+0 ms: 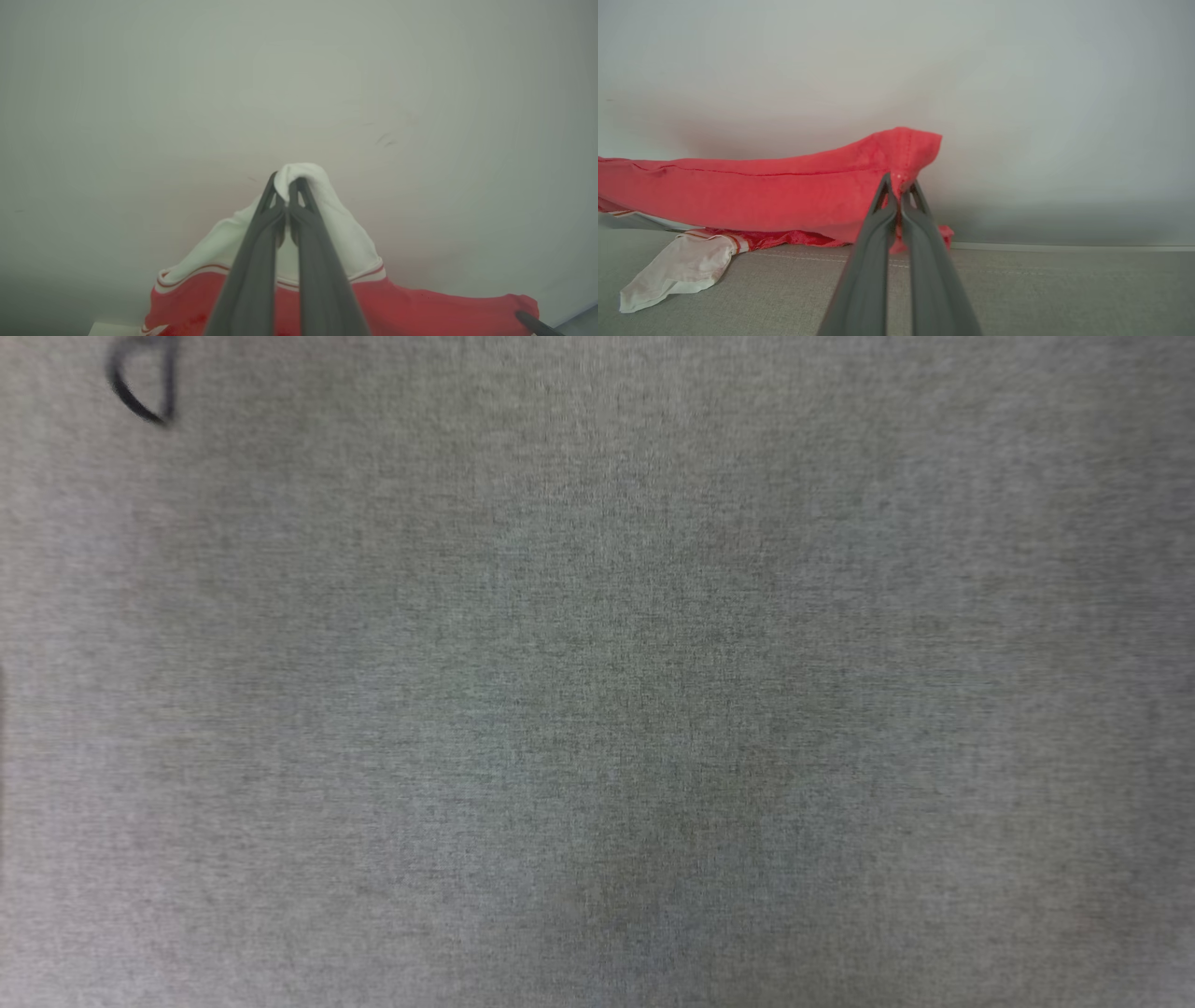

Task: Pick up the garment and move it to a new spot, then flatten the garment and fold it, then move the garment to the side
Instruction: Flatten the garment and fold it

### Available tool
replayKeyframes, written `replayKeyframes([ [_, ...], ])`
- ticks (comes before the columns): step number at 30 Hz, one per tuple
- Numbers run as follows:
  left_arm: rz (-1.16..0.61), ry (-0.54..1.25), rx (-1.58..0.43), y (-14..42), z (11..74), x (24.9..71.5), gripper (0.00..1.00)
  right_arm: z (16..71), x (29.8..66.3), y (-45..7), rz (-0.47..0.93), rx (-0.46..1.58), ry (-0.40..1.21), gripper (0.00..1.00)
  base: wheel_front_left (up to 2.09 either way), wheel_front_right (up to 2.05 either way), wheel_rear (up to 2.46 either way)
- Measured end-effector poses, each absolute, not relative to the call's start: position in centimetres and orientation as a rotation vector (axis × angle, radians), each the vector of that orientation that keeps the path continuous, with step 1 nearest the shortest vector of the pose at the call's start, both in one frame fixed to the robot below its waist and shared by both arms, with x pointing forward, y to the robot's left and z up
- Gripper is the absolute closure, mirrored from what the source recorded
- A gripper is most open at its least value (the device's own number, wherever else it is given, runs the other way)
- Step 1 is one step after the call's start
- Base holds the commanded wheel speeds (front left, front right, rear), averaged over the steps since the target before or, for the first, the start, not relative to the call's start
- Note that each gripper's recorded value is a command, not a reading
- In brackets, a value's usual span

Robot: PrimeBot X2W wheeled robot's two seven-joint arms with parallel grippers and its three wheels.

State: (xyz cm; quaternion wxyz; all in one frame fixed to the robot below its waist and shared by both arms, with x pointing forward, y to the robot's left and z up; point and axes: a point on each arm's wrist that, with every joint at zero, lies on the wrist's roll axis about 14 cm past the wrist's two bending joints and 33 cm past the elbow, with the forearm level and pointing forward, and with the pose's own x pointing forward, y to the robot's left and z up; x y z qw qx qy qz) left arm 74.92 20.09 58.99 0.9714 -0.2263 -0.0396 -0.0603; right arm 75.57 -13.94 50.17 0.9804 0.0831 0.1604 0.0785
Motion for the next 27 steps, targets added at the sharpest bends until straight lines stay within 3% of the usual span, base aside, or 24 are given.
replayKeyframes([
  [13,-0.1,0.076,-0.643,20.2,52.5,64.8,1.0,45.2,65.3,-15.1,0.147,0.251,0.465,1.0,0.0,0.0,0.0],
  [27,-0.022,0.132,-0.709,21.4,50.0,53.2,1.0,45.5,53.4,-16.8,0.18,0.289,0.538,1.0,0.0,0.0,0.0],
])
